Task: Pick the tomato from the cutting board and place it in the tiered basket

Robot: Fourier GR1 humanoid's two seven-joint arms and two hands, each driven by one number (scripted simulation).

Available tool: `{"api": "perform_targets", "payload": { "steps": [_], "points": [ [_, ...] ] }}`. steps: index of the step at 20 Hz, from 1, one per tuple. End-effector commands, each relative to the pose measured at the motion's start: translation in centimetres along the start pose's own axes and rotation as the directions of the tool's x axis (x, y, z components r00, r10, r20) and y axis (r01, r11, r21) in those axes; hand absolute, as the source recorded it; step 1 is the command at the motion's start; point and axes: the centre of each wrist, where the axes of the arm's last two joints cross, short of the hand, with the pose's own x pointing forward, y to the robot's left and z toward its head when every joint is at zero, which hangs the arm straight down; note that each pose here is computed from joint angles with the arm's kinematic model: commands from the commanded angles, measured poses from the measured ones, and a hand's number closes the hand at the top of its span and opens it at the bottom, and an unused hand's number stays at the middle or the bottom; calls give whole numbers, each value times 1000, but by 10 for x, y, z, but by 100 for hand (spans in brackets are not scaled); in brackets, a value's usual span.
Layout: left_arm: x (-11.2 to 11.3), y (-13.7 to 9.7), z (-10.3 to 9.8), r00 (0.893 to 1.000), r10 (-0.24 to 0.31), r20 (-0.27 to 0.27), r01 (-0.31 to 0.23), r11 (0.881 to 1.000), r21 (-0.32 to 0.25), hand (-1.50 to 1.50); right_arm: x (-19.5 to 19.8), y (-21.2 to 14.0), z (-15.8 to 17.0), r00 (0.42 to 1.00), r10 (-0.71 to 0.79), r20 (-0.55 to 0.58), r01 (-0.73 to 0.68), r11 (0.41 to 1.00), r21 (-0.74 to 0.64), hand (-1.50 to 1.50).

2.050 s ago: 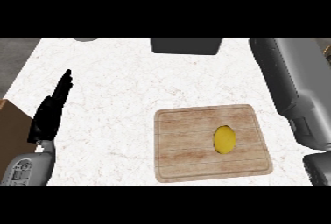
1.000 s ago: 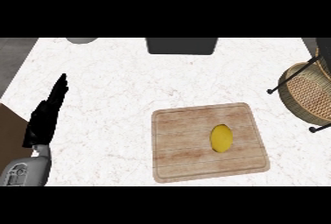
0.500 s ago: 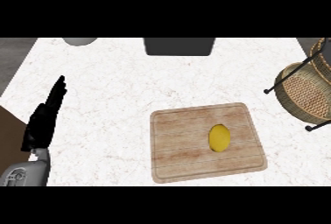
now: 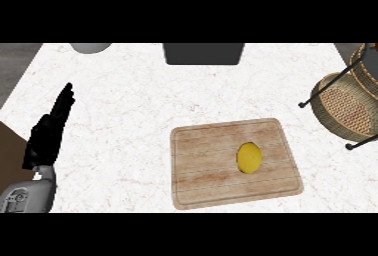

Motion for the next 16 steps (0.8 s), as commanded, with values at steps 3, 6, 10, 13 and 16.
{"api": "perform_targets", "payload": {
  "steps": [3, 6, 10, 13, 16],
  "points": [
    [2, -8, -1, 1000, -3, 0, 3, 1000, -9, 0, -28, 30, -1, 998, -30, -60, 34, 996, 77, -150],
    [-4, 7, 1, 1000, 0, -4, 0, 1000, 4, 0, -39, 34, 3, 988, -151, -24, 151, 988, 20, -150],
    [-21, -3, 4, 1000, -7, -11, 7, 1000, -6, 0, -36, 27, 9, 966, -259, -10, 258, 963, -74, -150],
    [-7, -12, -2, 1000, -4, -11, 4, 1000, 2, 0, -35, 11, 8, 952, -305, 19, 304, 940, -156, -150],
    [-16, -1, 9, 1000, 4, -19, -4, 1000, -7, 0, -51, -6, 11, 949, -316, 5, 310, 929, -203, -150]
  ]
}}
